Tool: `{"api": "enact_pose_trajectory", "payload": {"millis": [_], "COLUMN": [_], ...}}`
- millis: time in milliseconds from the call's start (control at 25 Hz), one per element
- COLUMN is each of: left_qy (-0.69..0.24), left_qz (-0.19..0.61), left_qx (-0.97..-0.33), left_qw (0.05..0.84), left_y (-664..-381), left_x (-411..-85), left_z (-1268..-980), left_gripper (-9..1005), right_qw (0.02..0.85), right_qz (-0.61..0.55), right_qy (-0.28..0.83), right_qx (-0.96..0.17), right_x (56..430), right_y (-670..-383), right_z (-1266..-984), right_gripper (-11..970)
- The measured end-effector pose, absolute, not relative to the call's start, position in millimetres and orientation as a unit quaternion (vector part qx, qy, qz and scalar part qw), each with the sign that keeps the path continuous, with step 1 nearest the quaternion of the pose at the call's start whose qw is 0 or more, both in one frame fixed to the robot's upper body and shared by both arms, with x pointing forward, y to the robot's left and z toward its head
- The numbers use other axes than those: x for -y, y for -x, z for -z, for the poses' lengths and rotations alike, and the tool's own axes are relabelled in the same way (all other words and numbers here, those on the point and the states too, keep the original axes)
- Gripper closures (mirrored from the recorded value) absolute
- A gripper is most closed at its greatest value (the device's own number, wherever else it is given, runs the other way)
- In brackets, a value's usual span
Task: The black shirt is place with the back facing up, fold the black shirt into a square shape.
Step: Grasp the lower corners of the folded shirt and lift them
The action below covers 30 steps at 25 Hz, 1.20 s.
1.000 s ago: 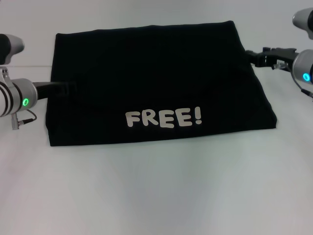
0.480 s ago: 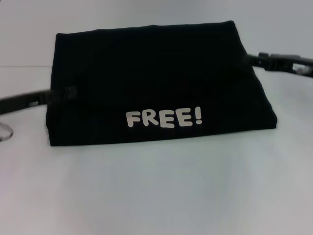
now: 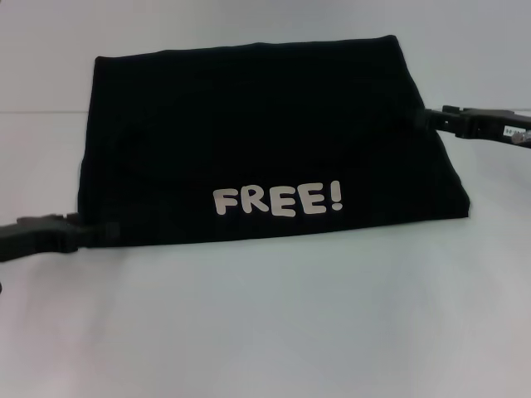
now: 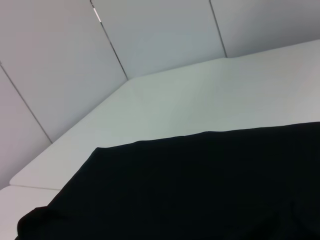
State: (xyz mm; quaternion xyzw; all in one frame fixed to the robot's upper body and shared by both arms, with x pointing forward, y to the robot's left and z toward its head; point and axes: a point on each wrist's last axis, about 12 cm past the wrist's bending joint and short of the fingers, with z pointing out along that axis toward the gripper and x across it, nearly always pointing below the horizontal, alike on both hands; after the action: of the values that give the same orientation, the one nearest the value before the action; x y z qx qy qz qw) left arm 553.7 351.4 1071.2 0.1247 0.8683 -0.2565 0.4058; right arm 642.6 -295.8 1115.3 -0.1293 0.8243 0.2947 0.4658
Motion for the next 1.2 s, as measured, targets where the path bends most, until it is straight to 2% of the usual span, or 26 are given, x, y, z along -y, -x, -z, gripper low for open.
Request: {"api": "enact_pose_trajectory", "payload": {"millis": [520, 1160, 1200], "left_qy": [-0.194, -0.19, -0.19], "left_qz": [0.19, 0.19, 0.19], "left_qx": [-0.869, -0.874, -0.874], "left_qw": [0.415, 0.404, 0.404], "left_y": [-551, -555, -555], "left_x": [-342, -341, -341], "left_z": [-1052, -1050, -1050], "left_gripper": [181, 191, 220], "right_qw": [0.471, 0.471, 0.471], "right_qz": [-0.284, -0.284, -0.283], "right_qy": [0.128, 0.122, 0.122], "right_qx": [-0.825, -0.826, -0.826], "right_x": [290, 292, 292], "right_y": [-648, -646, -646], "right_z": [-1117, -1113, -1114], "right_gripper": [275, 273, 273]}}
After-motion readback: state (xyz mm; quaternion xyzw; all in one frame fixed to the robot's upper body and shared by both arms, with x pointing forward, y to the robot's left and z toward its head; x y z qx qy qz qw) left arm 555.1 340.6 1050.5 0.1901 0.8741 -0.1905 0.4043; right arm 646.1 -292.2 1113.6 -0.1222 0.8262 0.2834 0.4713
